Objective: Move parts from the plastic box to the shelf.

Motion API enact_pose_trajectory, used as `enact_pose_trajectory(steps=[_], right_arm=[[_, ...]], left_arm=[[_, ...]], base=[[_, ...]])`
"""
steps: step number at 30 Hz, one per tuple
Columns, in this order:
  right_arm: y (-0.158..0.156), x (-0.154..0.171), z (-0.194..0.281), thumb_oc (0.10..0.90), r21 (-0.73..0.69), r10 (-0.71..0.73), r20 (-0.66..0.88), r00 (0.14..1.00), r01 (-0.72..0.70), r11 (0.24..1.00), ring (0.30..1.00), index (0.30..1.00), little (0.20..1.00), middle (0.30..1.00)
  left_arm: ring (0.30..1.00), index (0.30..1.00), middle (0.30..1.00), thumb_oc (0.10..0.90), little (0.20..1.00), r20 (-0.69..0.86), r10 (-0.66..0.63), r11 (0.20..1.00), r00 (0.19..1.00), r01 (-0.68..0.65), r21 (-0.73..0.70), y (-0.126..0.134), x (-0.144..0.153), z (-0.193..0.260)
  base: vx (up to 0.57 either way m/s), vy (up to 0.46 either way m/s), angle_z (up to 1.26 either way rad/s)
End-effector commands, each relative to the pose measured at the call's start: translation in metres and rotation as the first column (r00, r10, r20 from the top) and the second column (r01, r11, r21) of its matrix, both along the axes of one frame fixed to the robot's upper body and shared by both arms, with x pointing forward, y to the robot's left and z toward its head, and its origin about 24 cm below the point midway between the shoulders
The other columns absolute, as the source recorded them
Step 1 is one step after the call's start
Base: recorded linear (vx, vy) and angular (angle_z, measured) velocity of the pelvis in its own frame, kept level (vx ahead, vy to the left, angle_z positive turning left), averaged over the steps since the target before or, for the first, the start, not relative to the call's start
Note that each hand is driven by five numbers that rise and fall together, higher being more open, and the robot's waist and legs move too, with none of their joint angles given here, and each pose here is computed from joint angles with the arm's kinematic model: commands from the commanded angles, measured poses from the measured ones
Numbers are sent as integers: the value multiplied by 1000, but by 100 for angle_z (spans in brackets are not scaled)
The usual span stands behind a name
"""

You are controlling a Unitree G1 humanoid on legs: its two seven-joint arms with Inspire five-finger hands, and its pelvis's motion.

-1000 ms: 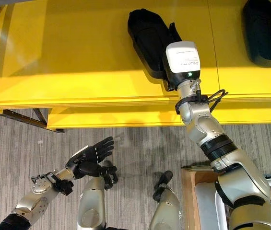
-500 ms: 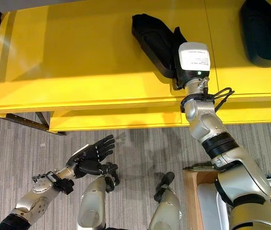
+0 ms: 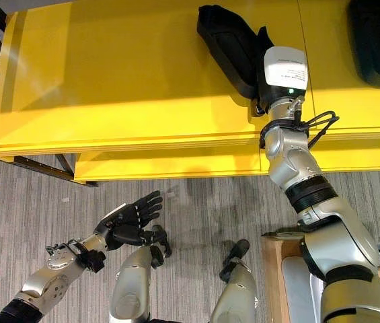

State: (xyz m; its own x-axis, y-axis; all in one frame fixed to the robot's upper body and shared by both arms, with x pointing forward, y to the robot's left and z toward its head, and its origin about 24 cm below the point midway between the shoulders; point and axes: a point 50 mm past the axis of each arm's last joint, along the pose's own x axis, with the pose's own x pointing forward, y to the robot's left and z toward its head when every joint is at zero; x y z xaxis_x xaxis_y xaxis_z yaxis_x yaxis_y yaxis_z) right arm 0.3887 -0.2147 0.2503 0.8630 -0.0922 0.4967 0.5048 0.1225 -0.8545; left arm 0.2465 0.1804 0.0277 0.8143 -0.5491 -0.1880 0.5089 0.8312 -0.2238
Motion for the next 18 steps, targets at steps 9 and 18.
enact_pose_trajectory(steps=[9, 18], right_arm=[[3, -5, 70, 400, 265, 8, 270, 963, -82, 961, 300, 300, 300, 300], [16, -4, 73, 400, 246, 36, 275, 961, -107, 963, 300, 300, 300, 300]], left_arm=[[1000, 1000, 1000, 900, 1000, 149, -72, 992, 986, 86, -91, -27, 5, 44], [1000, 1000, 1000, 900, 1000, 147, -57, 993, 988, 71, -90, -30, 8, 46]], base=[[-17, -1, 1], [11, 9, -1]])
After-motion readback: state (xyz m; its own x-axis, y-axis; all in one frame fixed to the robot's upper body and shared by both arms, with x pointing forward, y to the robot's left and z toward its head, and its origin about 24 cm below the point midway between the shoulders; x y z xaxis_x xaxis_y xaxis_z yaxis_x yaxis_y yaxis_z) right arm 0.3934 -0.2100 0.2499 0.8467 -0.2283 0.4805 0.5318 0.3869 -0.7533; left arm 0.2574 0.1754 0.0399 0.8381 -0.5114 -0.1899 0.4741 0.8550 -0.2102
